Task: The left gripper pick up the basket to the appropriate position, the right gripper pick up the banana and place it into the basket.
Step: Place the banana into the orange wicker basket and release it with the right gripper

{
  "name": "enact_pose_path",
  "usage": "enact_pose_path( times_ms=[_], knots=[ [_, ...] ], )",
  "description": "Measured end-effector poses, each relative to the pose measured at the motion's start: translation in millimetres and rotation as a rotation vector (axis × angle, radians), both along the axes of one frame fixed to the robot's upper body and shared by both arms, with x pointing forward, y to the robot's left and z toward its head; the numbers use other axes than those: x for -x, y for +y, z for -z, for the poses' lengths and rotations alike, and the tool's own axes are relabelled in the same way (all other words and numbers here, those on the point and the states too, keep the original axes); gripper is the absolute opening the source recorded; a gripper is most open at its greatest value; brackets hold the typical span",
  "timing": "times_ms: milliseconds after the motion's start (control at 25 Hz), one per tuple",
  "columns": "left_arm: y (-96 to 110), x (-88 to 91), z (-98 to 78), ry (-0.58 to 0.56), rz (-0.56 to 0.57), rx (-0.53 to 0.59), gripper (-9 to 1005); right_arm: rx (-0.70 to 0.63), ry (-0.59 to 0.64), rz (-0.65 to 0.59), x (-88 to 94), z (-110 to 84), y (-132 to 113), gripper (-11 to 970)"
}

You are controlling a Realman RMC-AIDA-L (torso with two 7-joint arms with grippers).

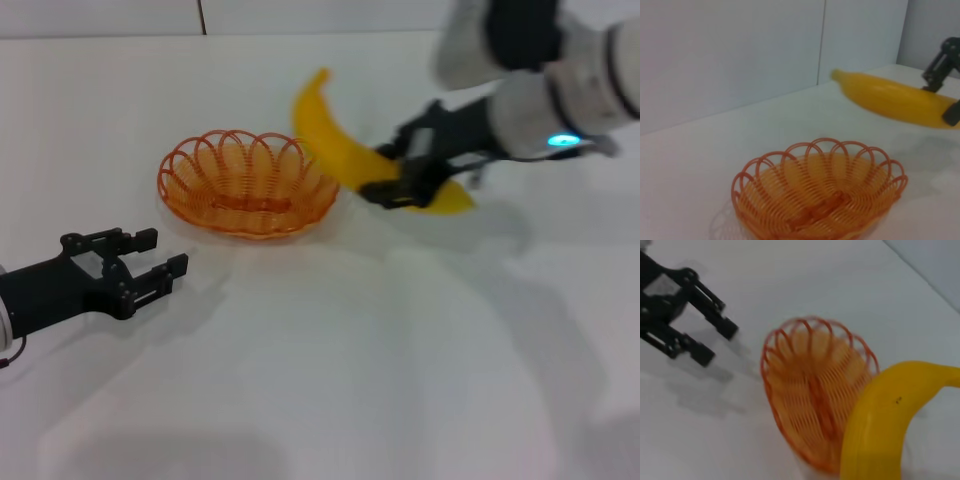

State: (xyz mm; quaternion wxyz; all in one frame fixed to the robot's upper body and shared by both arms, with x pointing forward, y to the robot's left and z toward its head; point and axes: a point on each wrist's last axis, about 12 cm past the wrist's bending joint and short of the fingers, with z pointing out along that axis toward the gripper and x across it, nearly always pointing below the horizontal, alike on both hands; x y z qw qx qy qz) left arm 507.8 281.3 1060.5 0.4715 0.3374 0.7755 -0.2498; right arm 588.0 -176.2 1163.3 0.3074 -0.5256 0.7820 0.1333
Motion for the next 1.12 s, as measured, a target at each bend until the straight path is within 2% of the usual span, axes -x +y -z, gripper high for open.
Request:
enact_pose_path(
  times_ms=[240,440,840,1120],
  knots=[
    [-4.3,-4.8,2.3,0.014,0.017,-0.001,526,0.029,-0.086,-0.101,-4.3,-0.3,46.7,477],
    [-4.8,-5.8,2.0,0.014,0.019,0.0,526,0.048,-0.117,-0.136,-8.7,-0.3,69.4,480],
    [-8.1,-11.0,-1.2,0.002,0.028,-0.002,526,0.09,-0.163,-0.184,-19.8,5.6,101.6,484],
    [-8.5,-11.0,-1.1,0.003,0.031,-0.001,526,0.106,-0.173,-0.189,-21.9,11.9,106.4,487]
  ],
)
